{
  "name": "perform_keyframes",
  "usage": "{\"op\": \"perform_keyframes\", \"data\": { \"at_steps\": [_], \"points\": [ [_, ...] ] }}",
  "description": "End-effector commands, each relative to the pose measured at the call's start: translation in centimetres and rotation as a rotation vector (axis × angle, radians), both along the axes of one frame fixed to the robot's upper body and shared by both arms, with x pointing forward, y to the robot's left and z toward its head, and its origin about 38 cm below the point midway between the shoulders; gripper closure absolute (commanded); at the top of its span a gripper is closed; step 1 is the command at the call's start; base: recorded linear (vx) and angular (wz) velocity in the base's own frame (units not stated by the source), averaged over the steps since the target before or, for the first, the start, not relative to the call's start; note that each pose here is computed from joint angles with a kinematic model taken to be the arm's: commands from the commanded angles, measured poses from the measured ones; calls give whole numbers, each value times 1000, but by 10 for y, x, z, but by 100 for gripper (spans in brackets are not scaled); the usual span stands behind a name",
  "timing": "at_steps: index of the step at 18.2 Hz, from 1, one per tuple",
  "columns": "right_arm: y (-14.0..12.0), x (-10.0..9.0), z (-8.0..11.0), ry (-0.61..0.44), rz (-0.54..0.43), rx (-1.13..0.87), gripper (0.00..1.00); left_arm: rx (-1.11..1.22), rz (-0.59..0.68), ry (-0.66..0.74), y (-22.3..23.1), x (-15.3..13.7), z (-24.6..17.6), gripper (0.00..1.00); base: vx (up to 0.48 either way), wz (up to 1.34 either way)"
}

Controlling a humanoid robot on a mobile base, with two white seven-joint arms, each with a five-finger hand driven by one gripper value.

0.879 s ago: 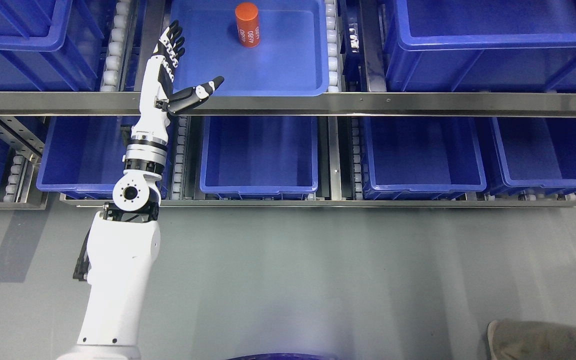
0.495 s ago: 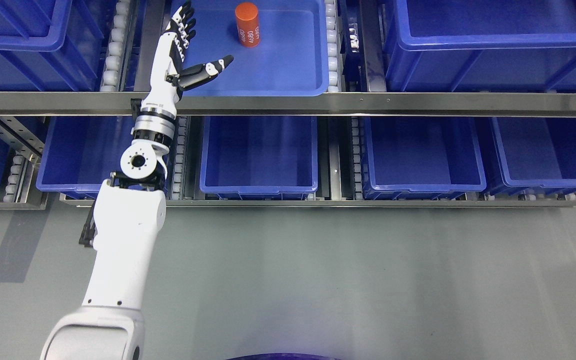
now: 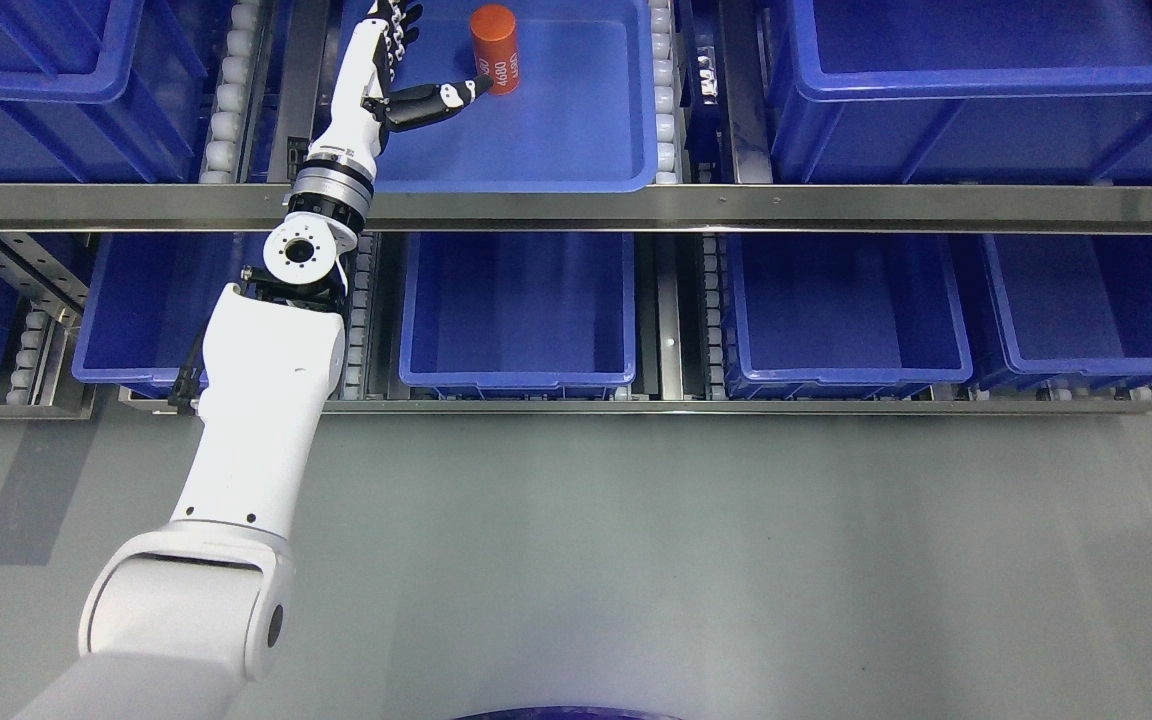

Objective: Grab orange capacitor from left shelf to right desk
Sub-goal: 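Reach the left hand toward the orange container in the blue bin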

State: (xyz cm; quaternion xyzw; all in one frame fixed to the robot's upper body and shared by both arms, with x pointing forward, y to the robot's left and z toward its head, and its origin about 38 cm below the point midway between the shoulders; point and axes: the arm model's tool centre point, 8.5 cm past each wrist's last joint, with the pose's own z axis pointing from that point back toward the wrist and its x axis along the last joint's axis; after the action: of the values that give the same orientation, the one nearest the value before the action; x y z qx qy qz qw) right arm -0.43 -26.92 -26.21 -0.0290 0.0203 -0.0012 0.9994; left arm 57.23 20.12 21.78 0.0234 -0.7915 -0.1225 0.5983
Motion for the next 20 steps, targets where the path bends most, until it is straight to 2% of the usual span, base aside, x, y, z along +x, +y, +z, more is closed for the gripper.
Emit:
{"op": "perform_keyframes", "data": {
  "at_steps": [1,8,14,18,20],
  "points": [
    [-11,-14,1,9,-11,-16,0,98,11,208,6,13,-56,1,0,0],
    [-11,-14,1,9,-13,-16,0,146,1,209,0,24,-40,1,13,-1],
    [-11,-14,1,9,-13,-16,0,187,-66,188,-13,23,-38,2,15,89],
    [-11,-14,1,9,-13,-16,0,201,-105,129,-20,29,-14,2,19,54],
    [-11,-14,1,9,-13,-16,0,215,-133,136,-24,28,-15,2,7,44]
  ]
}}
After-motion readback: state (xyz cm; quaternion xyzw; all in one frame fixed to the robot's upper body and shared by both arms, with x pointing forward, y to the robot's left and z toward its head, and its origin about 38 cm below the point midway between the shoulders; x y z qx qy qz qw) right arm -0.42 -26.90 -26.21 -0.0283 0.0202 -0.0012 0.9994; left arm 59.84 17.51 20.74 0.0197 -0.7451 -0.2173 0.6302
